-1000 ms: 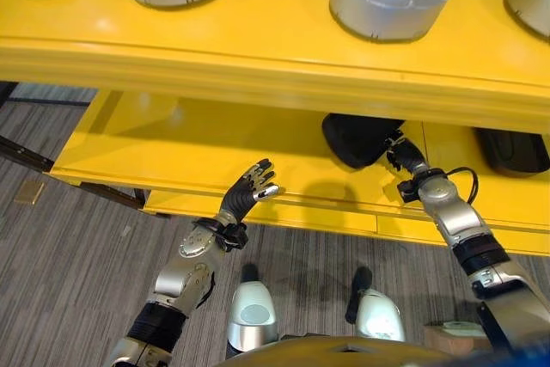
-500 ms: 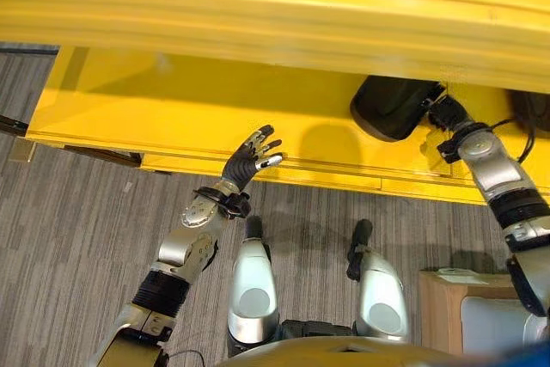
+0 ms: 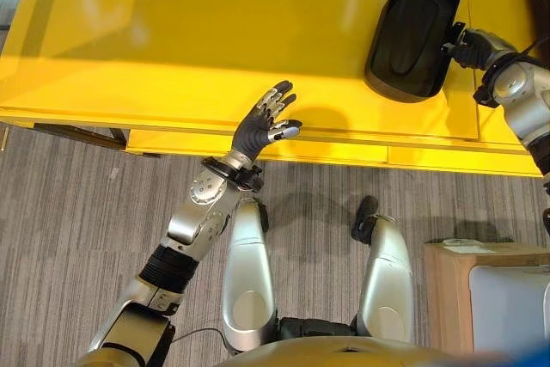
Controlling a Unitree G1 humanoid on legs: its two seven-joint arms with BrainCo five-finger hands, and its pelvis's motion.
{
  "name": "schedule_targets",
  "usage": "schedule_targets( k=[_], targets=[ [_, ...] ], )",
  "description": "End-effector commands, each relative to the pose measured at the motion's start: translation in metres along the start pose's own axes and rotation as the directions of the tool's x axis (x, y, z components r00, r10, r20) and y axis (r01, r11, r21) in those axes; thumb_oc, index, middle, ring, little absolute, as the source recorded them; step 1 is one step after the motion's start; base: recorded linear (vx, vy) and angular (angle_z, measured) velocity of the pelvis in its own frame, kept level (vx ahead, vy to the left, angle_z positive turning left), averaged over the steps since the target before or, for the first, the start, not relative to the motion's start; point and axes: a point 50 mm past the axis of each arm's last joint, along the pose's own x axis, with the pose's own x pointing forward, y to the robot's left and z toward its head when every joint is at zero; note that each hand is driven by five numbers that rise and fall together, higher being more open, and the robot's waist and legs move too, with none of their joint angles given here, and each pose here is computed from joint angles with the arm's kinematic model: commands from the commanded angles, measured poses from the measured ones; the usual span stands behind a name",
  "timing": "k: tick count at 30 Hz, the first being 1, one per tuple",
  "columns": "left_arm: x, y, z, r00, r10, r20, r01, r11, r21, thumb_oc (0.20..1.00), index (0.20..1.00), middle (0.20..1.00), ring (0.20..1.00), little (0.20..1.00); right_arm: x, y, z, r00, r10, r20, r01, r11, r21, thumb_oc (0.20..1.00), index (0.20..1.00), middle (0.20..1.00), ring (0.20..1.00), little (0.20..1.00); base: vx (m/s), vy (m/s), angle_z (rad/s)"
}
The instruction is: Move parts from the plastic box to the shelf.
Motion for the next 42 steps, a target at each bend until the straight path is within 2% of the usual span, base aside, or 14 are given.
schedule_targets(
  k=[1,10,23,28,32,40,42],
  targets=[
    [-0.027,0.007,-0.039,0.982,0.062,-0.176,-0.07,0.997,-0.037,1.0,1.0,1.0,1.0,1.0,-0.003,-0.008,-0.006,0.999,-0.044,0.004,0.044,0.987,-0.152,0.2,0.2,0.2,0.2,0.2,-0.01,-0.024,-0.14],
    [-0.033,0.009,-0.041,0.981,0.052,-0.185,-0.061,0.997,-0.042,1.0,1.0,1.0,1.0,1.0,0.002,-0.021,-0.003,0.996,-0.082,-0.027,0.078,0.986,-0.147,0.2,0.2,0.2,0.2,0.2,0.0,-0.003,-0.01],
    [-0.035,0.011,-0.043,0.981,0.041,-0.192,-0.054,0.997,-0.062,1.0,1.0,1.0,1.0,1.0,0.005,-0.053,-0.004,0.972,-0.229,-0.059,0.197,0.923,-0.331,0.2,0.2,0.2,0.2,0.2,0.0,0.0,0.0],
    [-0.038,0.011,-0.043,0.982,0.043,-0.186,-0.056,0.996,-0.07,1.0,1.0,1.0,1.0,1.0,0.004,-0.064,0.002,0.965,-0.262,-0.004,0.231,0.859,-0.456,0.2,0.2,0.2,0.2,0.2,0.0,0.0,0.0],
    [-0.04,0.013,-0.044,0.982,0.043,-0.184,-0.058,0.995,-0.076,1.0,1.0,1.0,1.0,1.0,0.003,-0.065,0.004,0.968,-0.252,0.017,0.228,0.845,-0.484,0.2,0.2,0.2,0.2,0.2,0.0,0.0,0.0],
    [-0.04,0.012,-0.044,0.984,0.036,-0.176,-0.052,0.995,-0.088,1.0,1.0,1.0,1.0,1.0,0.006,-0.054,0.007,0.983,-0.183,-0.018,0.16,0.898,-0.41,0.2,0.2,0.2,0.2,0.2,0.0,0.004,0.0],
    [-0.039,0.012,-0.044,0.984,0.038,-0.176,-0.055,0.994,-0.091,1.0,1.0,1.0,1.0,1.0,0.007,-0.044,0.0,0.987,-0.14,-0.082,0.108,0.945,-0.309,0.231,0.231,0.231,0.231,0.231,0.01,0.04,0.0]
  ],
)
